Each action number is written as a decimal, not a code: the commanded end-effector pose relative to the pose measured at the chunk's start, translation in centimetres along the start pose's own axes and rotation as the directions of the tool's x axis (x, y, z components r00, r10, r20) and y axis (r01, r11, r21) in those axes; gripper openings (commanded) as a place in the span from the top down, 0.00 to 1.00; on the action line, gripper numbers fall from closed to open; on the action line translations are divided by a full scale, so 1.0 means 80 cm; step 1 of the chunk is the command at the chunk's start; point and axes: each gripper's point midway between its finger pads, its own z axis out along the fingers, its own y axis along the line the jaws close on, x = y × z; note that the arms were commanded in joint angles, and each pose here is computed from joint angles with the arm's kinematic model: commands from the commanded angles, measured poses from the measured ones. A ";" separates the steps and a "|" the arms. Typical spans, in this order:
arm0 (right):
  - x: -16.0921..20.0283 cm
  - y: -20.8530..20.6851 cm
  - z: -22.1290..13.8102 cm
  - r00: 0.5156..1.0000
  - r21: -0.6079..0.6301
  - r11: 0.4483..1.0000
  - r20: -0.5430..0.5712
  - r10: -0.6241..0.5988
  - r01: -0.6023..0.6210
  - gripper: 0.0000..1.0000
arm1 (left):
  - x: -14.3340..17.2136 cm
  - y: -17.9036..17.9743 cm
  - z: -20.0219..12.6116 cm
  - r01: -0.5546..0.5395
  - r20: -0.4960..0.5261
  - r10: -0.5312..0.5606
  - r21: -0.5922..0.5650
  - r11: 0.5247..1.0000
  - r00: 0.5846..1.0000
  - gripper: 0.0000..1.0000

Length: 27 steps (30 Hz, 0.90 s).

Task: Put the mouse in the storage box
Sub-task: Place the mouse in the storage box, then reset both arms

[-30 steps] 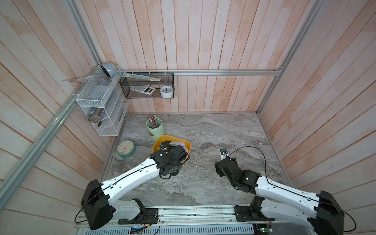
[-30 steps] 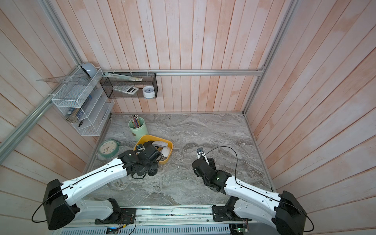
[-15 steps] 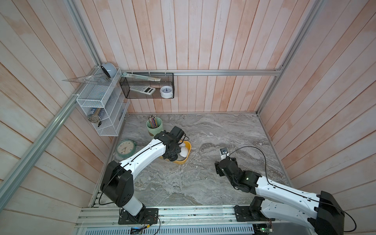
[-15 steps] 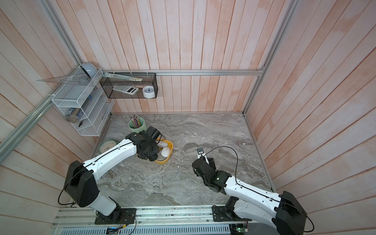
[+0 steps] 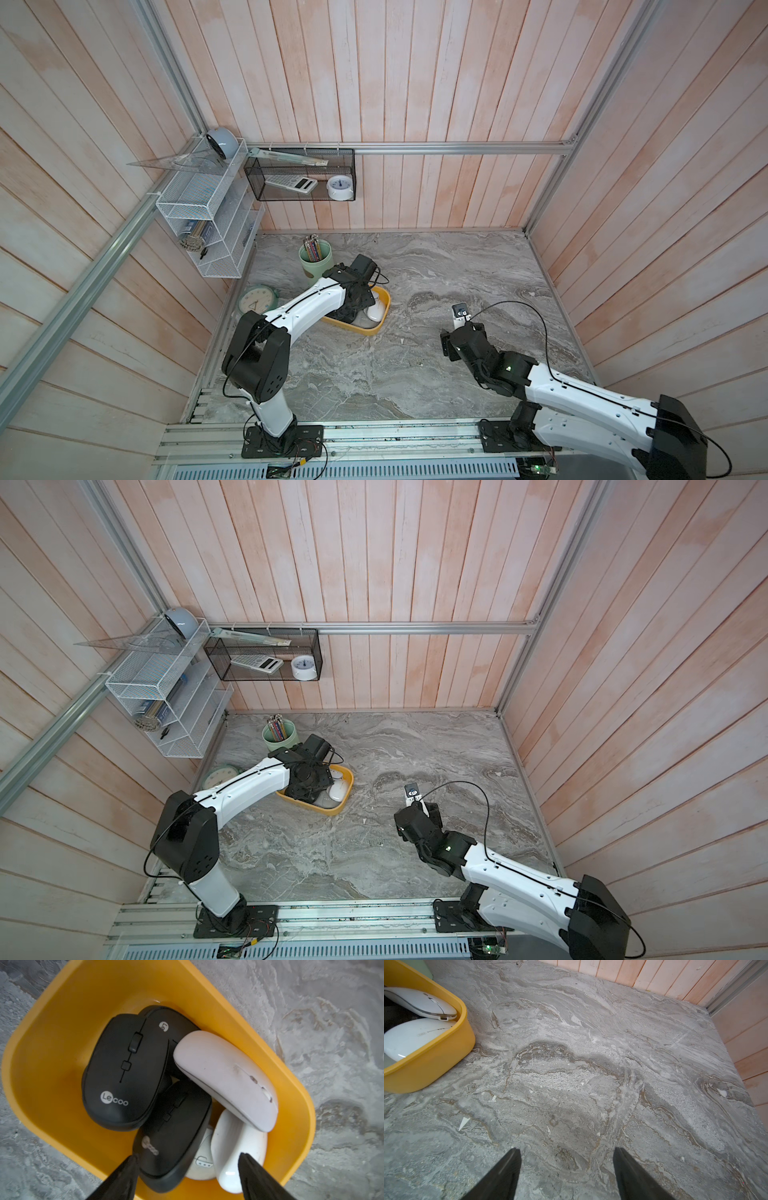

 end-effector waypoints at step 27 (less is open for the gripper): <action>-0.069 -0.168 -0.040 0.940 0.434 0.851 0.289 0.180 -0.296 0.02 | -0.099 0.268 -0.112 0.342 0.763 -0.243 0.031 0.939 0.599 0.00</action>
